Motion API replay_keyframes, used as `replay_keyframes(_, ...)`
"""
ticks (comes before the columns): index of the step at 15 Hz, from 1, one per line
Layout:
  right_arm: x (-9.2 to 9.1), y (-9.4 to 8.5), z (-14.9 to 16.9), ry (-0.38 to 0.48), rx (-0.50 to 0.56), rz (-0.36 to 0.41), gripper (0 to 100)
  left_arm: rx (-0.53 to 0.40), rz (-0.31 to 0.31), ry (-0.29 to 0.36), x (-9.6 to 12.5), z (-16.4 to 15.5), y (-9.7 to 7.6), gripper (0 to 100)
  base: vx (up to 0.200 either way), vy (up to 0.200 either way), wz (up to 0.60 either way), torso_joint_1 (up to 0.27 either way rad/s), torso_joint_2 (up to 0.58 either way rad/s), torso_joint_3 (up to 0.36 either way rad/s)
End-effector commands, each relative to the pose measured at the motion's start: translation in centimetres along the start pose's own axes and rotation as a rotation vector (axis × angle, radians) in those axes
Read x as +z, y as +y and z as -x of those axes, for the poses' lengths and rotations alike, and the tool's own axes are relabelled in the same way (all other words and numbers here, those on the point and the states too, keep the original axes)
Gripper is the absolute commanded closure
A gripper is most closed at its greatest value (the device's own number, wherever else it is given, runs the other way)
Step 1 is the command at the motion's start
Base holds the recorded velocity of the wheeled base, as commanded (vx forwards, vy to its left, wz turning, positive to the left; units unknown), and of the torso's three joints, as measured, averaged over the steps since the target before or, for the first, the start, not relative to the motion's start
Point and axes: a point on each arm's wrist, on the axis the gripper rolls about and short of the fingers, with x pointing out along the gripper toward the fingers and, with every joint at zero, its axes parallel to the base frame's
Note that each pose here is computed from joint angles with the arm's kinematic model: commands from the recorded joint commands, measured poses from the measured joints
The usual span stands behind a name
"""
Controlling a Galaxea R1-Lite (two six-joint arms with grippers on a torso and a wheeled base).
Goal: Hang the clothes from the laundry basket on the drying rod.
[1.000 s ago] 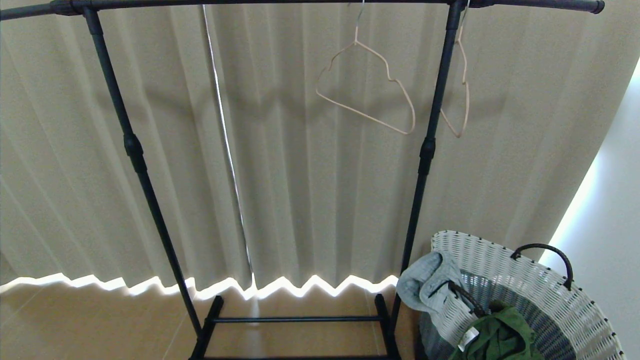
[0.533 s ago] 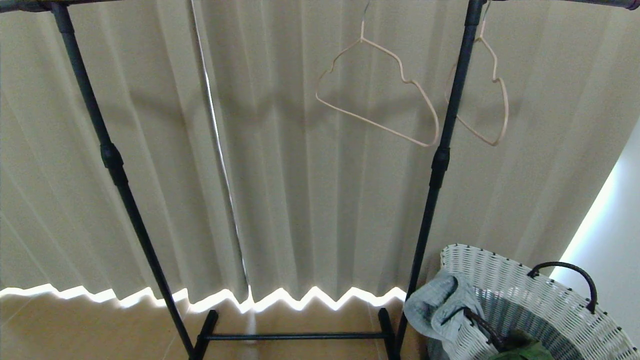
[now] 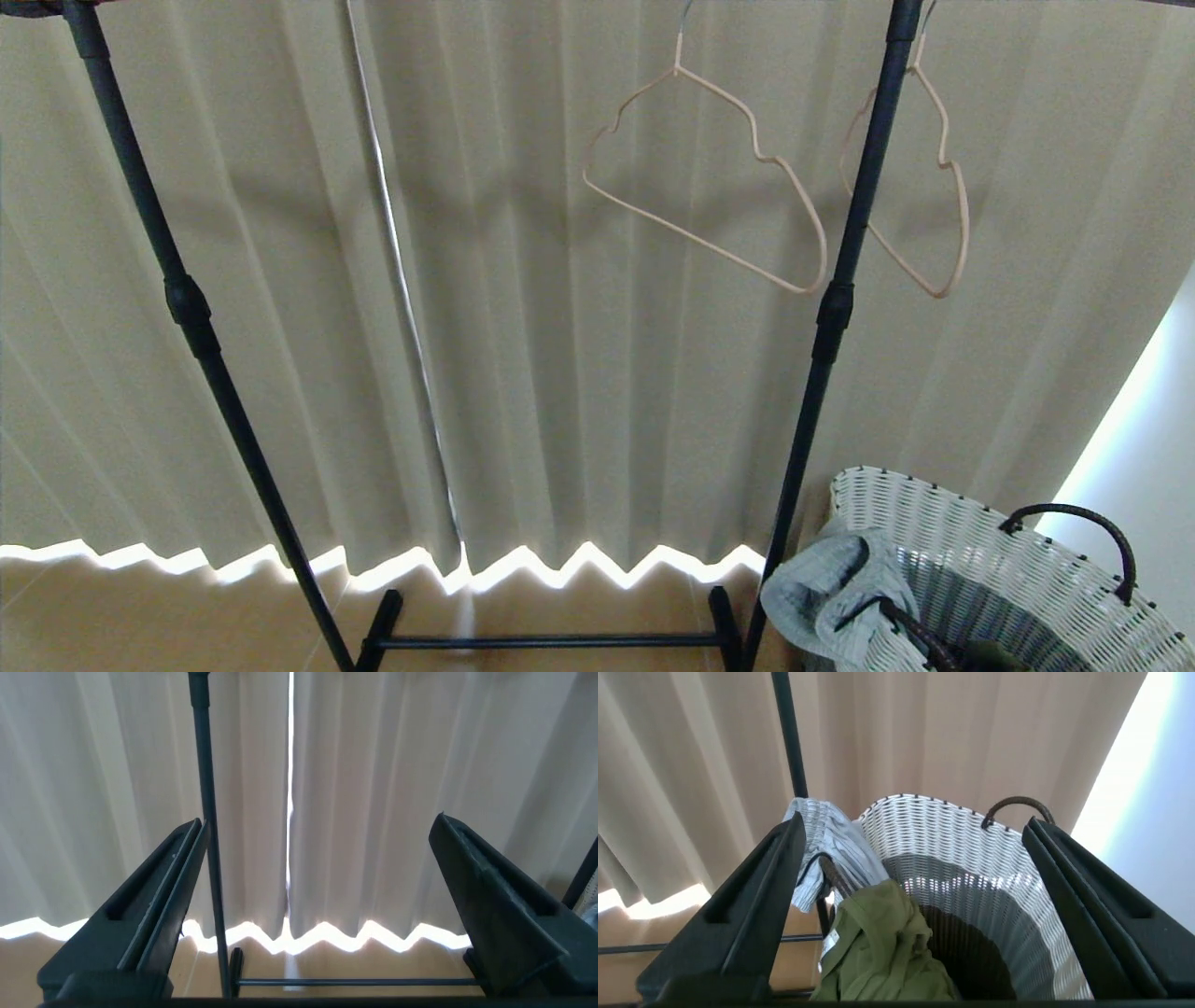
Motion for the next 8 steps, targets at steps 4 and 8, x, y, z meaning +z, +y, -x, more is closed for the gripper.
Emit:
replay_keyframes(4, 1.0, 0.0, 0.3, -0.021, 0.010, 0.140, 0, 0.001, 0.001, 0.000, 0.0, 0.0, 0.0, 0, 0.000, 0.000, 0.00, 0.000, 0.00, 0.000)
replay_keyframes(8, 8.2, 0.3, -1.2, 0.245, 0.056, 0.395, 0, 0.001, 0.000, 0.000, 0.0, 0.0, 0.0, 0, 0.000, 0.000, 0.00, 0.000, 0.00, 0.000)
